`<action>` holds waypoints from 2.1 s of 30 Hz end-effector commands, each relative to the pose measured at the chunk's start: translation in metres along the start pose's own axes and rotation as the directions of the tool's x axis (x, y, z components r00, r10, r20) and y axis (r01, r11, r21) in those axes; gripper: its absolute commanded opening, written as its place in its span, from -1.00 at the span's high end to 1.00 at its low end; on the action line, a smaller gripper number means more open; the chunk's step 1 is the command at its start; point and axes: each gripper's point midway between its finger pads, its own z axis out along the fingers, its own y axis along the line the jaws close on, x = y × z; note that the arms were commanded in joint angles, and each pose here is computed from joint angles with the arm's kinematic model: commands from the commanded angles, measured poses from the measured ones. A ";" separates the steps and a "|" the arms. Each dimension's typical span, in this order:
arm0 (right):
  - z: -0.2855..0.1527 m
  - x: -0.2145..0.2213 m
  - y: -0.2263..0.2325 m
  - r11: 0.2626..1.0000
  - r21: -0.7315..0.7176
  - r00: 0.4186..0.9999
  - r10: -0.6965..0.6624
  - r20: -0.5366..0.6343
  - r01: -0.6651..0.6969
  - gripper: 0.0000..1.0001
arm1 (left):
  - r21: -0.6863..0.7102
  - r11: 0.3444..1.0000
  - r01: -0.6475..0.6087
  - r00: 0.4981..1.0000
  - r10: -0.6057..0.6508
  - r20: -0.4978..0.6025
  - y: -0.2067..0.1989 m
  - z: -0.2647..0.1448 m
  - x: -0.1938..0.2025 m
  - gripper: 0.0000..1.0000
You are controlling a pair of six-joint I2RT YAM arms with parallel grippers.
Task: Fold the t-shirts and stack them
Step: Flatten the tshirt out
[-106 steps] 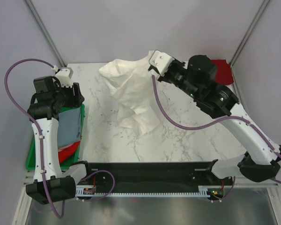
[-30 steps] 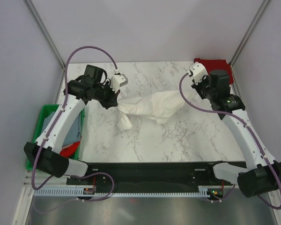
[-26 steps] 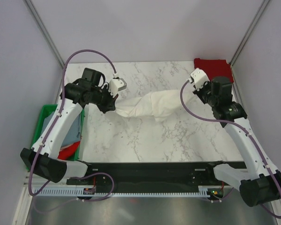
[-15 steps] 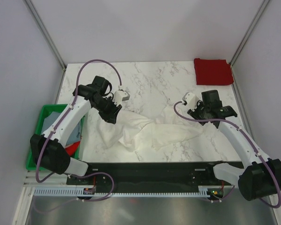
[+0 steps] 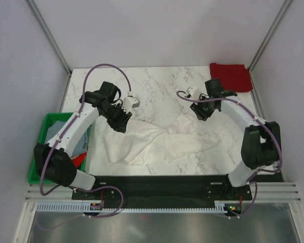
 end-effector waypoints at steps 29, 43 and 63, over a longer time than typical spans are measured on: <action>0.087 -0.012 0.022 0.922 -0.381 0.997 0.049 -0.062 -0.068 0.15 | -0.059 0.981 0.182 0.983 -0.184 -0.016 0.054 0.010 0.006 0.31; 0.057 -0.048 0.015 0.917 -0.397 0.999 0.040 0.023 -0.028 1.00 | -0.039 0.984 0.171 0.972 -0.175 -0.159 0.042 0.034 0.061 0.30; -0.016 -0.139 -0.032 0.941 -0.311 0.943 0.215 0.253 -0.132 1.00 | 0.041 0.998 -0.036 0.961 0.046 -0.274 -0.009 0.074 0.108 -0.10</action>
